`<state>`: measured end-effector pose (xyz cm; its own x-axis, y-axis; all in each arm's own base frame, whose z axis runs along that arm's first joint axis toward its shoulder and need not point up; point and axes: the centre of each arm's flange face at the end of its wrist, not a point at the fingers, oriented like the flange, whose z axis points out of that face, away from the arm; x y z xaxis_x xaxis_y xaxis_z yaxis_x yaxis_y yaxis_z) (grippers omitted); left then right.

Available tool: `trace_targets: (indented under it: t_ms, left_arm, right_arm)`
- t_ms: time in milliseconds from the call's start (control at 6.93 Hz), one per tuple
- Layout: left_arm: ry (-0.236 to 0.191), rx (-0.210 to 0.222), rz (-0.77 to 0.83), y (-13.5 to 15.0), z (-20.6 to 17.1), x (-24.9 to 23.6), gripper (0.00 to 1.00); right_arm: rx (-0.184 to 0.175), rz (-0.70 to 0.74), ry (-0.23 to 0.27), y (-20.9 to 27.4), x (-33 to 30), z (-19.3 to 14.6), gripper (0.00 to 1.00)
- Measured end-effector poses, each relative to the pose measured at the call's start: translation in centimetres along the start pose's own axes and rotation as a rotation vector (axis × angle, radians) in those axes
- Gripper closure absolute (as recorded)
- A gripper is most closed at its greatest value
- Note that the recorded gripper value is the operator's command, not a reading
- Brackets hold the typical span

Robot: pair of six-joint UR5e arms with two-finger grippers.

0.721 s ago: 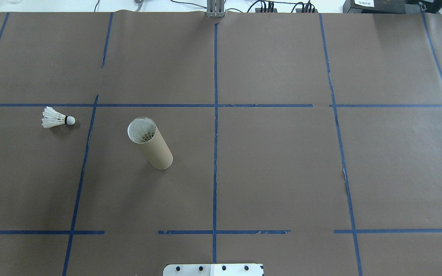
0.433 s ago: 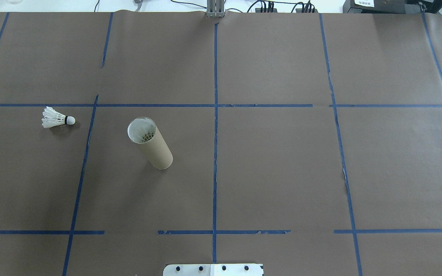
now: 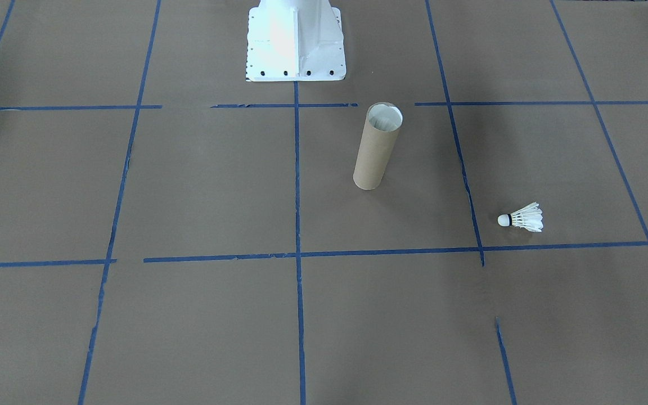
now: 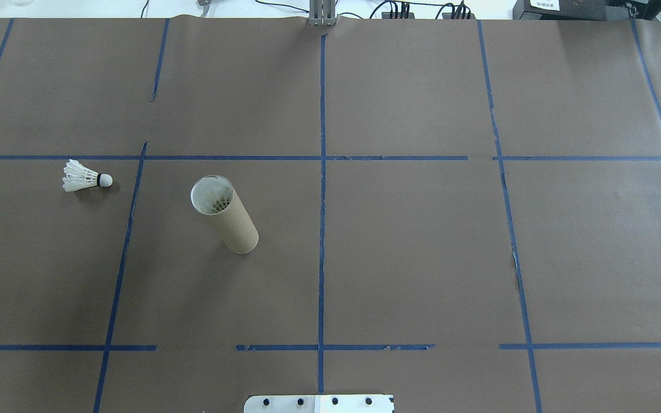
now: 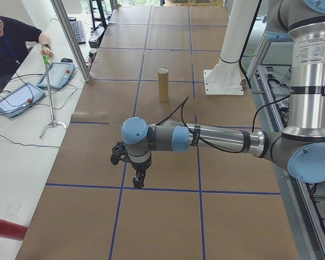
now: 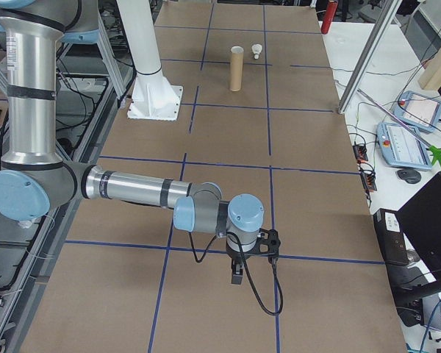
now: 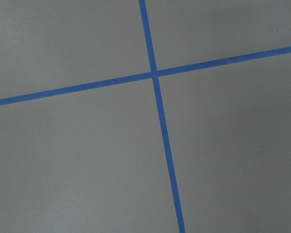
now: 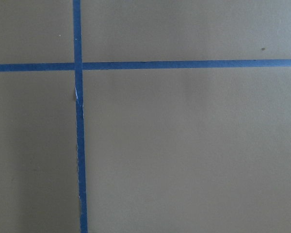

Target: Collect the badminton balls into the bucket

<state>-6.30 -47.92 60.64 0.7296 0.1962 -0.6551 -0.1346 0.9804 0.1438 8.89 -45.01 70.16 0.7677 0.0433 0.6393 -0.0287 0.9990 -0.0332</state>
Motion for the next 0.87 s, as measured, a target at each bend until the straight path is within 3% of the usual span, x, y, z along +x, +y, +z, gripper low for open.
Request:
trace_targets:
  t_ms: [144, 433, 865]
  left_arm:
    - [-0.019, 0.023, 0.025, -1.7, -1.0, 0.6, 0.0]
    - [-0.045, 0.116, 0.111, -6.7, -3.6, 2.0, 0.0]
    - [-0.052, 0.243, 0.148, -8.5, -3.2, 1.4, 0.0]
  right_arm:
    - [0.0, 0.0, 0.0, 0.0, 0.0, 0.0, 0.0]
    - [0.0, 0.0, -0.001, 0.0, 0.0, 0.0, 0.0]
    - [0.0, 0.0, 0.0, 0.0, 0.0, 0.0, 0.0]
